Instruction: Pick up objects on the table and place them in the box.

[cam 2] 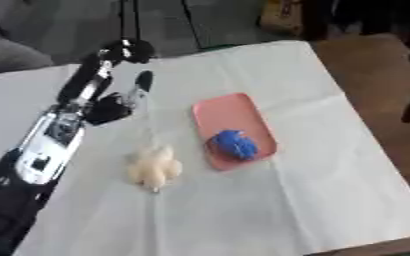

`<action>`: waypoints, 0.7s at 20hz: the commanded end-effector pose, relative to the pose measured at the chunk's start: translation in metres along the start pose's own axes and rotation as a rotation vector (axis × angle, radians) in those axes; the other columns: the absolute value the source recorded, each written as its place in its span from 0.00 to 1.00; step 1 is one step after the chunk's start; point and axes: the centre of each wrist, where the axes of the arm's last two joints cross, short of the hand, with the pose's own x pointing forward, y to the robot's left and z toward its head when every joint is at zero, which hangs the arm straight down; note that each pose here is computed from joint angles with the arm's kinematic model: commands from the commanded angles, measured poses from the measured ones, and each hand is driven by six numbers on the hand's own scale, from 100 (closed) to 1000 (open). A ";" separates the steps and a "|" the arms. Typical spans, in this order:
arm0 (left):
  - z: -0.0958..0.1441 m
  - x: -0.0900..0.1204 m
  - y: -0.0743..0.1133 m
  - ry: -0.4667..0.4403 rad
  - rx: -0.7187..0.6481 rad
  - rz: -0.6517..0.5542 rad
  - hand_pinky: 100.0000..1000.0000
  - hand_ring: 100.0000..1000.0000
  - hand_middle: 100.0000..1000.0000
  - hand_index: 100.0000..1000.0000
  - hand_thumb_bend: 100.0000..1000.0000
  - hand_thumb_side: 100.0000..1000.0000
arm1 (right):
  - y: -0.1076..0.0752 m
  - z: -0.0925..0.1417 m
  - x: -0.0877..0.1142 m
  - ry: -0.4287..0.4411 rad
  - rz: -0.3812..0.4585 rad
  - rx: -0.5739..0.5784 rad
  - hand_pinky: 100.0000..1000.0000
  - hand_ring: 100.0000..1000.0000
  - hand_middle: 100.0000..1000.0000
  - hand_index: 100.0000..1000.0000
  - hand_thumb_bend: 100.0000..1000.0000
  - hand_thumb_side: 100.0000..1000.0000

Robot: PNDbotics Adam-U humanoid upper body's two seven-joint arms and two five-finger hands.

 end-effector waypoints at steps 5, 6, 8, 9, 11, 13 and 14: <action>0.042 0.016 0.034 0.042 0.078 0.096 0.69 0.66 0.75 0.81 0.10 0.81 | -0.006 0.000 0.005 -0.007 0.035 -0.008 0.31 0.32 0.72 0.65 0.00 0.67; 0.046 0.017 0.034 0.050 0.084 0.099 0.69 0.66 0.75 0.81 0.10 0.81 | -0.006 0.000 0.005 -0.010 0.035 -0.007 0.31 0.32 0.72 0.65 0.00 0.67; 0.053 0.016 0.036 0.072 0.091 0.087 0.69 0.66 0.75 0.81 0.09 0.80 | -0.007 -0.001 0.006 -0.015 0.036 -0.014 0.31 0.33 0.72 0.65 0.00 0.66; 0.055 0.016 0.037 0.081 0.092 0.080 0.69 0.66 0.75 0.81 0.09 0.81 | -0.007 0.000 0.006 -0.014 0.036 -0.017 0.31 0.33 0.72 0.65 0.00 0.67; 0.059 0.015 0.037 0.096 0.095 0.071 0.69 0.66 0.75 0.81 0.09 0.81 | -0.007 0.000 0.006 -0.010 0.036 -0.018 0.31 0.32 0.72 0.65 0.00 0.67; 0.061 0.015 0.038 0.104 0.102 0.070 0.69 0.66 0.75 0.81 0.09 0.81 | -0.007 0.001 0.005 -0.008 0.037 -0.019 0.31 0.32 0.72 0.65 0.00 0.67; 0.062 0.015 0.038 0.107 0.109 0.072 0.69 0.66 0.75 0.81 0.09 0.81 | -0.008 0.001 0.005 -0.006 0.038 -0.023 0.31 0.32 0.72 0.65 0.00 0.67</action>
